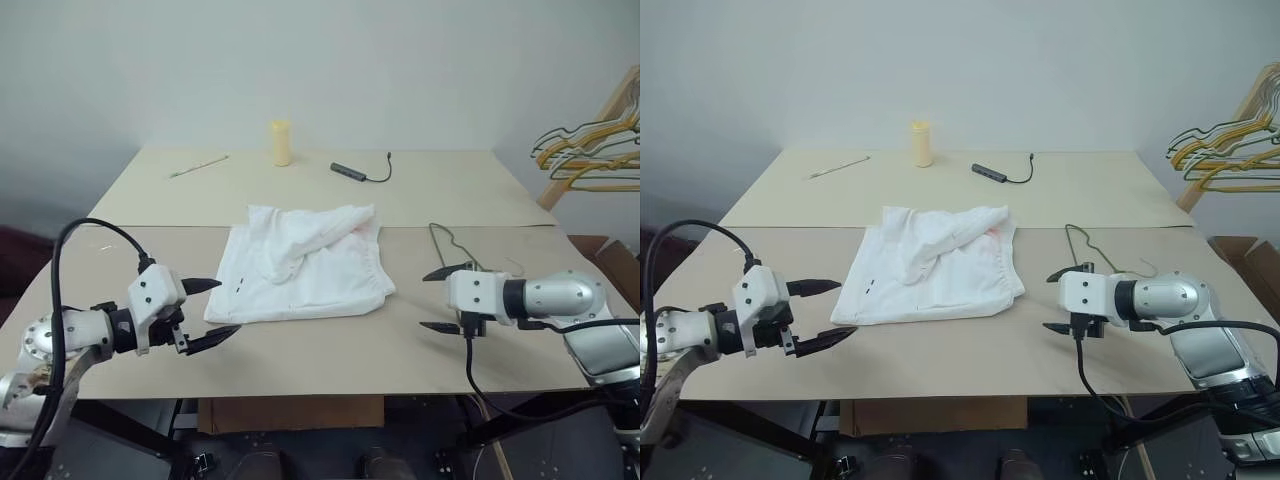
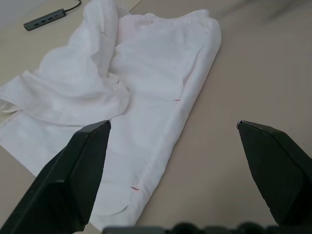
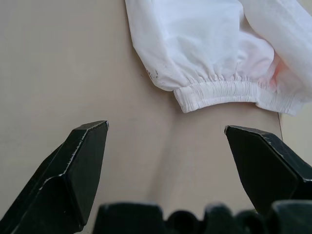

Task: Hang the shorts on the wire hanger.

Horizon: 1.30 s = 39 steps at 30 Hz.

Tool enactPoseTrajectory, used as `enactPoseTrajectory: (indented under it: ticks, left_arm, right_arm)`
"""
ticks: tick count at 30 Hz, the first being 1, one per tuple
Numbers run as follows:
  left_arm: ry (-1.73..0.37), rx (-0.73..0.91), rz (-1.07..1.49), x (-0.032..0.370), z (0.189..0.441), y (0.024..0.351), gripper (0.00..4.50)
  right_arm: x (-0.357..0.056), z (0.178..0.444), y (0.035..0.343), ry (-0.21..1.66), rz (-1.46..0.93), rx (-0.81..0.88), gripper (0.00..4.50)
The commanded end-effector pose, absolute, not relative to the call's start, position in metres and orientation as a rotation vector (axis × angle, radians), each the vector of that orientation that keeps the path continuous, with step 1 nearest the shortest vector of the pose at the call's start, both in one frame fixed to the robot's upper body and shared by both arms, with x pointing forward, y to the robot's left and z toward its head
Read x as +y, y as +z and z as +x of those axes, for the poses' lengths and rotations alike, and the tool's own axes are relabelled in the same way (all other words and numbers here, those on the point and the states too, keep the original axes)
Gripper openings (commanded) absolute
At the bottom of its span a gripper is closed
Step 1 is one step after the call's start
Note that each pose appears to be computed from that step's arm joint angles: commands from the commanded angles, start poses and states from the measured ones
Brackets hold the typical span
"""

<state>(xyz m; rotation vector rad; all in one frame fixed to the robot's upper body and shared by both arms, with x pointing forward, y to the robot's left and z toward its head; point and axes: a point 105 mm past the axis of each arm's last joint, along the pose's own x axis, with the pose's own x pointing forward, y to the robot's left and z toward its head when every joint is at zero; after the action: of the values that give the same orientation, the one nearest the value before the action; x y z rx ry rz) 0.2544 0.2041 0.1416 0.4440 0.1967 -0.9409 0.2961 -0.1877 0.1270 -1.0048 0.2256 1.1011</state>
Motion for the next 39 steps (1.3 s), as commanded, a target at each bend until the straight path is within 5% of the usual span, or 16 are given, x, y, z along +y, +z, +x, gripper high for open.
enactPoseTrajectory:
  ticks: [1, 23, 30, 39]
  left_arm:
    - [-0.937, 0.148, 0.474, 0.202, 0.257, 0.153, 4.50]
    - [-0.924, 0.213, 0.521, 0.211, 0.258, 0.143, 4.50]
    - [-0.966, 0.274, 0.558, 0.213, 0.261, 0.135, 4.50]
    - [-0.987, 0.283, 0.590, 0.211, 0.267, 0.136, 4.50]
  right_arm:
    - [-0.186, 0.297, 0.138, 1.092, -1.034, 0.181, 4.45]
    - [-0.182, 0.311, 0.145, 1.063, -0.957, 0.187, 4.45]
    - [-0.175, 0.344, 0.139, 0.953, -1.206, 0.110, 4.45]
    - [-0.136, 0.360, 0.109, 1.131, -1.490, -0.021, 4.45]
